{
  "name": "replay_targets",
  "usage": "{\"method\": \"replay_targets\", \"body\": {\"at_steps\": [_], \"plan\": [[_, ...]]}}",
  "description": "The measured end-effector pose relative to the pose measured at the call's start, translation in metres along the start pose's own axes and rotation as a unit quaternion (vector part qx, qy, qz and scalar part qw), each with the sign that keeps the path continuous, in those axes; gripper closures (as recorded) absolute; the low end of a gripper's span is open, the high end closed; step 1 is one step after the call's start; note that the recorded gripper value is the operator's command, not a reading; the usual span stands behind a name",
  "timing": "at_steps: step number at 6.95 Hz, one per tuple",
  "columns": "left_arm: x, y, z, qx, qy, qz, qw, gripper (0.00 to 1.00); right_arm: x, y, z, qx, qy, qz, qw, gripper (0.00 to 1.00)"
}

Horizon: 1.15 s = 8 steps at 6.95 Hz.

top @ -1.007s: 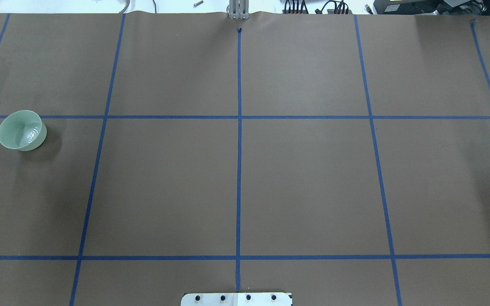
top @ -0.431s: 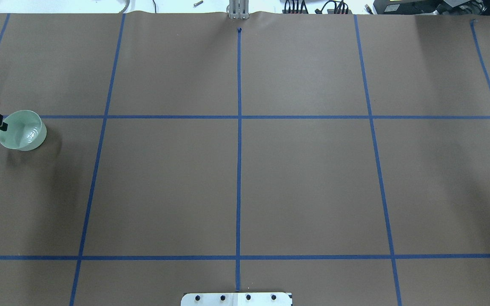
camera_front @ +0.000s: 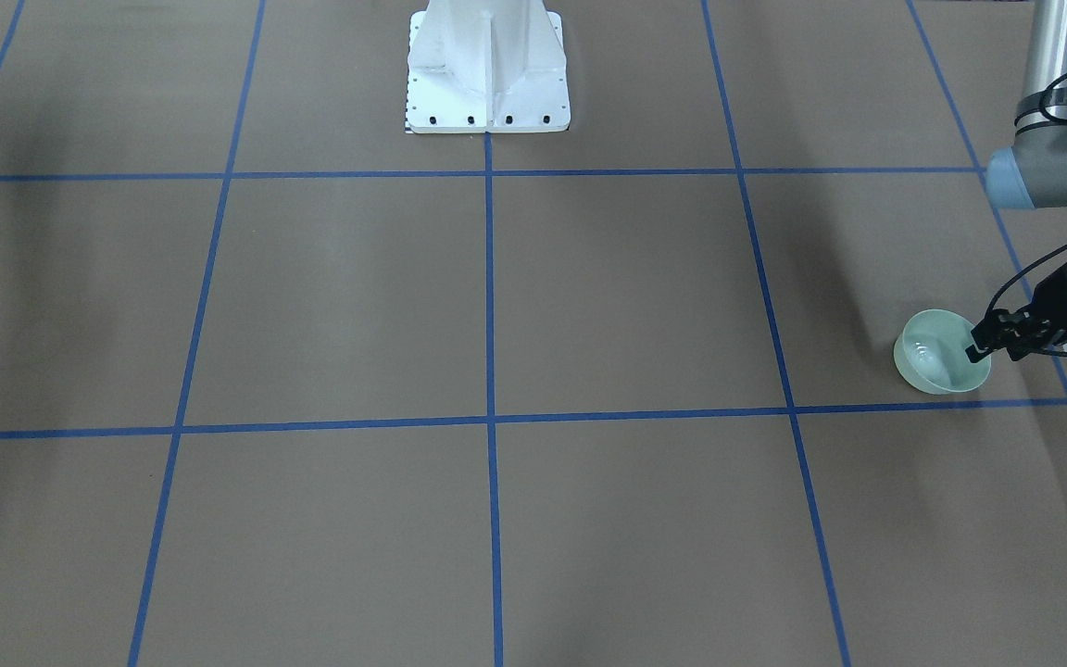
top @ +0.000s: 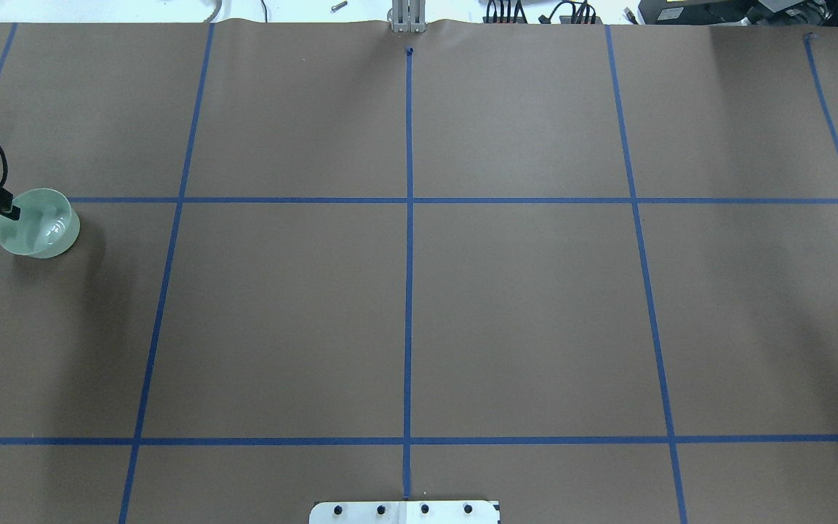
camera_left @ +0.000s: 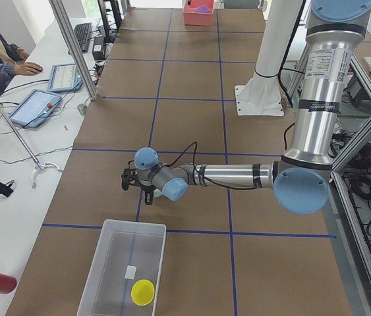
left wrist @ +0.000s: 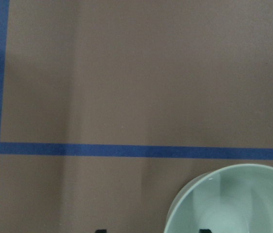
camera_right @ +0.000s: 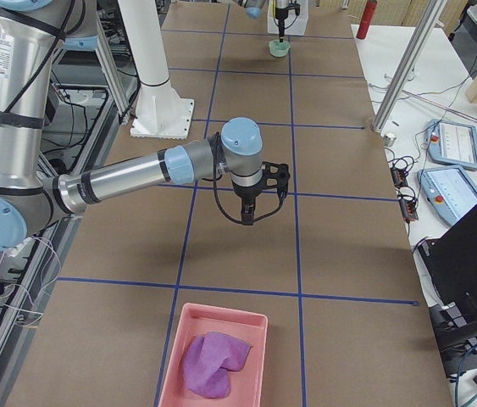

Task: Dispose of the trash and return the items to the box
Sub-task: 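Reach the left gripper to the pale green bowl rim and grasp it, then lift the pale green bowl with the left gripper and carry it off the table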

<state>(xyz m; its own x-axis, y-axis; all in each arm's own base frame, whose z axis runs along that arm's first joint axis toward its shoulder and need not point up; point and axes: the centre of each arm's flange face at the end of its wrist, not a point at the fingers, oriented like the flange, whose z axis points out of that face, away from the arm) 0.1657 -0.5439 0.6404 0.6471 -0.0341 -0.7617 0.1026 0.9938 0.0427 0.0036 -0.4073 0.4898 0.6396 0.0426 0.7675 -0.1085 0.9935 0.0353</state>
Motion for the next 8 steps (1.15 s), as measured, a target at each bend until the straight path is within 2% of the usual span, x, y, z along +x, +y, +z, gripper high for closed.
{"method": "replay_targets", "body": {"at_steps": [3,4,5,7,8], "plan": [[0.0,0.002,0.0,0.0,0.008,0.011,0.9999,1.0,-0.001,0.001,0.0,-0.001,-0.001,0.0,1.0,0.0],[-0.002,0.005,-0.003,-0.008,0.023,0.022,0.9995,1.0,-0.001,0.001,0.0,0.0,-0.001,0.0,1.0,0.0],[-0.007,0.002,-0.017,-0.012,0.046,0.023,0.9986,1.0,-0.002,0.001,-0.001,0.0,-0.001,0.0,1.0,0.0],[-0.033,-0.011,-0.062,0.001,0.086,0.025,0.996,1.0,-0.002,0.002,-0.002,0.001,-0.002,-0.001,1.0,0.0],[-0.049,-0.018,-0.081,0.012,0.091,0.034,0.9952,1.0,-0.002,0.002,-0.001,0.0,-0.002,0.0,1.0,0.0]]}}
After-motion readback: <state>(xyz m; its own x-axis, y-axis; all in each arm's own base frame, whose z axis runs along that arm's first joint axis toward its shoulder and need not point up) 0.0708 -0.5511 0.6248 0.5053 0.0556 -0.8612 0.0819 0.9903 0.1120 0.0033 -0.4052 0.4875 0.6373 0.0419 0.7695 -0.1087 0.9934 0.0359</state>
